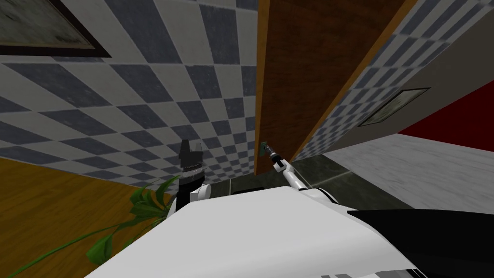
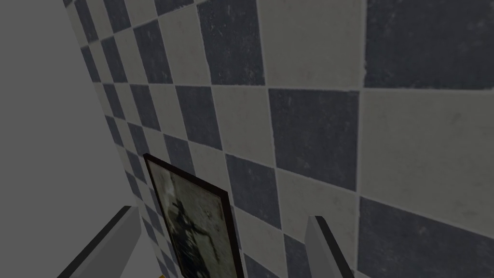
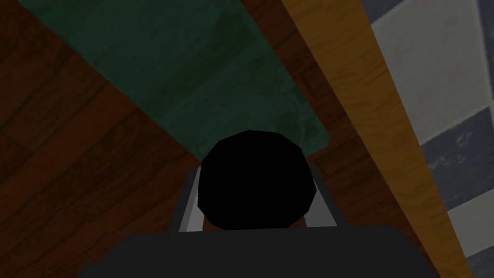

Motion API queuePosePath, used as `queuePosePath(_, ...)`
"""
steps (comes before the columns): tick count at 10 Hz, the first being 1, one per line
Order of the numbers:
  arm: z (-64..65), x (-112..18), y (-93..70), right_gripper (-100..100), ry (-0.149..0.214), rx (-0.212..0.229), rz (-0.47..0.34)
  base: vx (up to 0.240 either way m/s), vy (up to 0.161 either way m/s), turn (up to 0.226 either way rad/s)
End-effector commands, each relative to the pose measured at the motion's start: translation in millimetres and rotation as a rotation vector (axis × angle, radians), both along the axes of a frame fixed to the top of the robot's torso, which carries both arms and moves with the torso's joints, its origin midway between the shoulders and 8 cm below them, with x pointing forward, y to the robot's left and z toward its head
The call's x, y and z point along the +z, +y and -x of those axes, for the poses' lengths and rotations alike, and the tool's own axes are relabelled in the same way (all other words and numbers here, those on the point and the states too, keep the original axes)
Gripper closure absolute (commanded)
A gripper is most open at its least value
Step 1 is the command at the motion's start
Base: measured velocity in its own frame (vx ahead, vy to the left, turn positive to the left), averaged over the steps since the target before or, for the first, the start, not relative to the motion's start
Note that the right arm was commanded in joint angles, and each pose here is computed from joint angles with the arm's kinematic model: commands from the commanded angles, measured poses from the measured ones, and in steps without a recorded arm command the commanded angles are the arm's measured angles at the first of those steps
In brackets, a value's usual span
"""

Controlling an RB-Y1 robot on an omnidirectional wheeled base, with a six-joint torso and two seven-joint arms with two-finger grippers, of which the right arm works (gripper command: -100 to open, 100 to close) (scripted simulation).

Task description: Pull the door open

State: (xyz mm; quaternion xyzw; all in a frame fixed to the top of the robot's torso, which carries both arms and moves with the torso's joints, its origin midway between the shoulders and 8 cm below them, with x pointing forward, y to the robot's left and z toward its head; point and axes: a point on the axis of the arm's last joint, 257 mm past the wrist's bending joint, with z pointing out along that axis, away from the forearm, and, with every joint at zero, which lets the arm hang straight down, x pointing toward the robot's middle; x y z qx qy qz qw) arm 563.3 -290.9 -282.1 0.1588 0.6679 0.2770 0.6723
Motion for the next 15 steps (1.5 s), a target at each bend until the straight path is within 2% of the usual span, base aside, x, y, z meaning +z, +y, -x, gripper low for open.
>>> queuePosePath(1, 1.1, -0.3, 1.1, 100, 0.008, -0.002, -0.080, -0.044, -0.034, 0.086)
queuePosePath(3, 1.1, 0.7, -2.2, 100, 0.014, -0.009, -0.145, -0.054, -0.050, 0.118)
queuePosePath(4, 1.0, 1.6, -5.5, 100, 0.017, -0.017, -0.202, -0.045, -0.041, 0.075)
queuePosePath(5, 1.0, 1.6, -5.5, 100, 0.018, -0.016, -0.209, -0.040, -0.033, 0.049)
queuePosePath(7, 1.0, 3.5, -12.8, 100, 0.024, -0.033, -0.326, -0.062, -0.042, 0.135)
queuePosePath(8, 1.0, 3.5, -12.8, 100, 0.026, -0.031, -0.344, -0.052, -0.045, 0.055)
queuePosePath(9, 1.1, 4.2, -16.4, 100, 0.029, -0.039, -0.403, -0.050, -0.039, 0.082)
queuePosePath(10, 1.1, 4.2, -16.4, 100, 0.030, -0.038, -0.412, -0.037, -0.030, 0.049)
queuePosePath(11, 1.2, 4.9, -20.2, 100, 0.032, -0.046, -0.477, -0.036, -0.027, 0.105)
queuePosePath(12, 1.2, 4.9, -20.2, 100, 0.032, -0.045, -0.481, -0.034, -0.033, 0.049)
queuePosePath(13, 1.3, 5.5, -24.1, 100, 0.034, -0.053, -0.548, -0.048, -0.037, 0.080)
queuePosePath(14, 1.3, 5.5, -24.1, 100, 0.035, -0.053, -0.550, -0.039, -0.022, 0.049)
queuePosePath(15, 1.4, 6.0, -28.0, 100, 0.036, -0.060, -0.618, -0.056, -0.031, 0.086)
